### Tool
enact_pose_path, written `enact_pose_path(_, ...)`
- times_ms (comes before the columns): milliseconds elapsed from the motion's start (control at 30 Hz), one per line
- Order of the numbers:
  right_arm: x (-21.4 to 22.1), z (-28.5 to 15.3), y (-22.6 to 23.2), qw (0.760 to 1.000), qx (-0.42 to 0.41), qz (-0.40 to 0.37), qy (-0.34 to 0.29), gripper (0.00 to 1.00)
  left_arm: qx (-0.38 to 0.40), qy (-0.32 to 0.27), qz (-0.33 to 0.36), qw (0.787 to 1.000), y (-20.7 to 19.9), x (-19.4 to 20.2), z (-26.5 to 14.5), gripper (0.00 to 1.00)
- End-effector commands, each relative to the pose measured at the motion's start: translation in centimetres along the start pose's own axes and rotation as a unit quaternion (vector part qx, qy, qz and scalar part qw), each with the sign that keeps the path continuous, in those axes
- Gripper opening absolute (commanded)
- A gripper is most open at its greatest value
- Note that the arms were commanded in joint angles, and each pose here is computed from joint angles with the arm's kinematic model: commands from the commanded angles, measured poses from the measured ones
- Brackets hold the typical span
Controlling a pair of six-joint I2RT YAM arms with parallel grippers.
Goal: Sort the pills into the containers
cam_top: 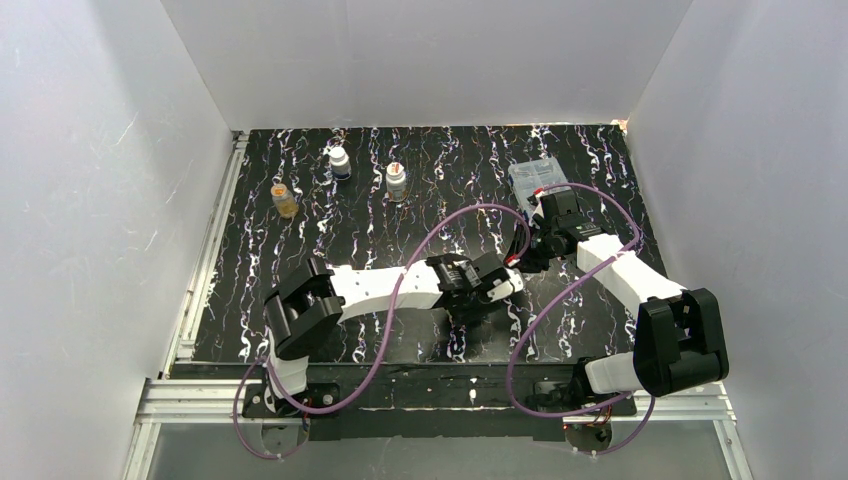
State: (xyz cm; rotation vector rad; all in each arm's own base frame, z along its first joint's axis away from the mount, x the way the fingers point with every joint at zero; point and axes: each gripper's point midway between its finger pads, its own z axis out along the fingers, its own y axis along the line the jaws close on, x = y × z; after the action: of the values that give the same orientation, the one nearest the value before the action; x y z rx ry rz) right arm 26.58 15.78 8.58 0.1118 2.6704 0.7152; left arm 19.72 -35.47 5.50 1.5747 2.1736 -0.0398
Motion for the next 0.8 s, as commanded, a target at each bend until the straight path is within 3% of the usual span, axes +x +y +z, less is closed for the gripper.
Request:
enact_pose_path(0,-1.1,-0.4,0.5,1.000,-0.011,-0.013,-0.019,0.31,-0.016,-0.037,-0.039,0.998,1.4,-0.6,-2.0,0.00)
enact_pose_path(500,-1.4,-0.8,1.2,0.999,-0.024,-0.020,-0.026,0.32,0.012,-0.128,-0.099,0.987,1.7,-0.9,-2.6,0.00)
enact_pose_path(667,-1.7,-1.2,1.6,0.999,-0.031,-0.023,-0.035,0.32,0.027,-0.193,-0.135,0.972,2.0,-1.2,-2.8,0.00)
enact_pose_path(767,-1.9,-1.7,2.0,0.998,-0.038,-0.025,-0.042,0.32,0.036,-0.253,-0.172,0.951,2.6,-1.8,-3.4,0.00)
